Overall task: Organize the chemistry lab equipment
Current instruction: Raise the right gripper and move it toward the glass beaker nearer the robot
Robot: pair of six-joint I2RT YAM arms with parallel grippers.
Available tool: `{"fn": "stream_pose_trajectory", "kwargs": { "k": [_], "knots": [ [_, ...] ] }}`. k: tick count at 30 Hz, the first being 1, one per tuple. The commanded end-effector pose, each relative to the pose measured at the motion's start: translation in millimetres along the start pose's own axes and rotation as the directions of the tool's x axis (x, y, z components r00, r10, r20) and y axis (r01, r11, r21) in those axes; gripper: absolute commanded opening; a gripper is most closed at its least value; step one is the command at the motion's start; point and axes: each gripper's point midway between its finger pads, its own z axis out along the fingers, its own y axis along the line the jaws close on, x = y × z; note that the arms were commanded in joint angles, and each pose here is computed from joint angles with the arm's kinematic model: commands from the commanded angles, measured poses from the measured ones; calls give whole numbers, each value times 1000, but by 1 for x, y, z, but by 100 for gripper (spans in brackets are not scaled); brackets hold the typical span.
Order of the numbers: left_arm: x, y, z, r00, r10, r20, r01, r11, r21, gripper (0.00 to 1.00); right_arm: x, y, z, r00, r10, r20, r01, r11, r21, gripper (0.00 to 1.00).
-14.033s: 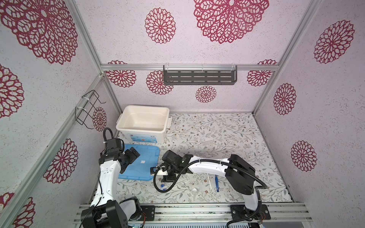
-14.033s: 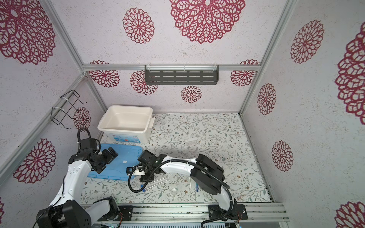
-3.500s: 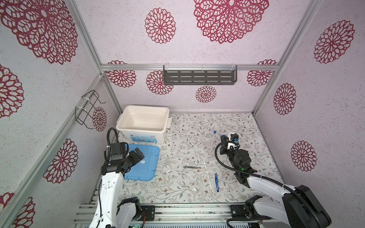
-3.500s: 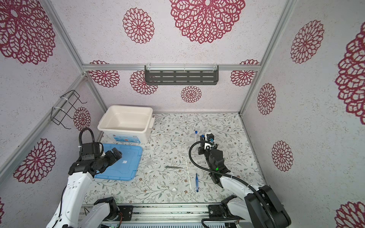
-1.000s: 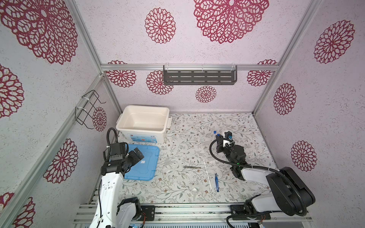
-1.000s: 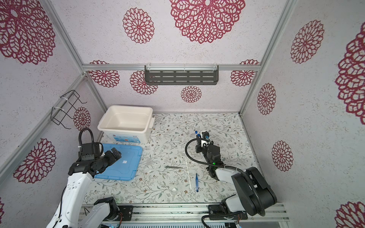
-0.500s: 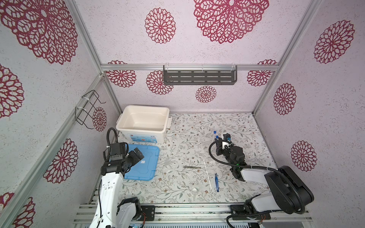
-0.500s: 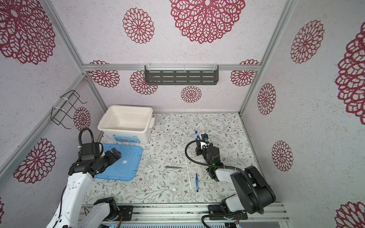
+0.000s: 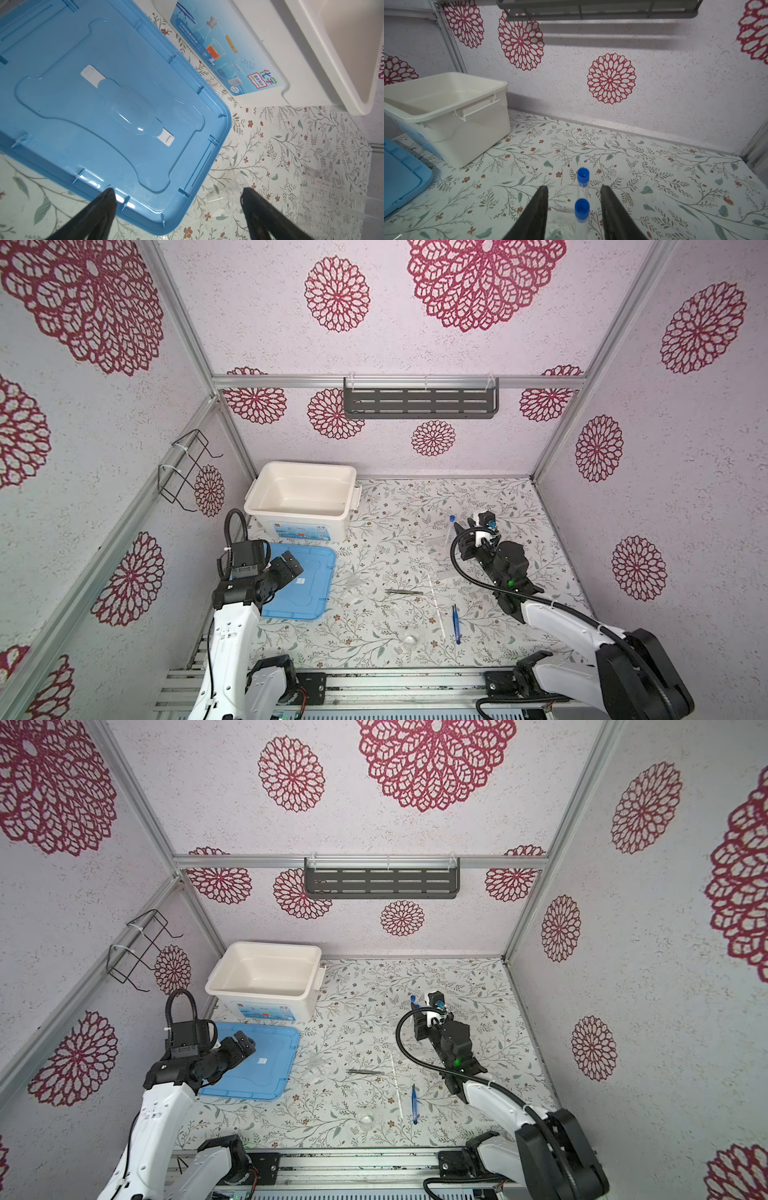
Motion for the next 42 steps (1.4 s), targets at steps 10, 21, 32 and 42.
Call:
{"fn": "stream_pose_trajectory", "kwargs": {
  "k": [10,21,32,42],
  "knots": [
    [0,-3,-2,1000,2,11,-2,1000,16,97,-33,-11,-47,935,166,-314,-135,984,118,50],
    [25,-24,0,991,-58,-120,72,990,118,97,32,88,-98,744,-232,-627,-13,933,-360,50],
    [27,-24,5,987,-53,-150,69,992,102,97,80,152,-94,600,-576,-555,84,735,-673,51],
    [27,-26,6,987,-46,-153,64,992,111,97,98,179,-85,573,-641,-510,96,671,-736,54]
  ]
}}
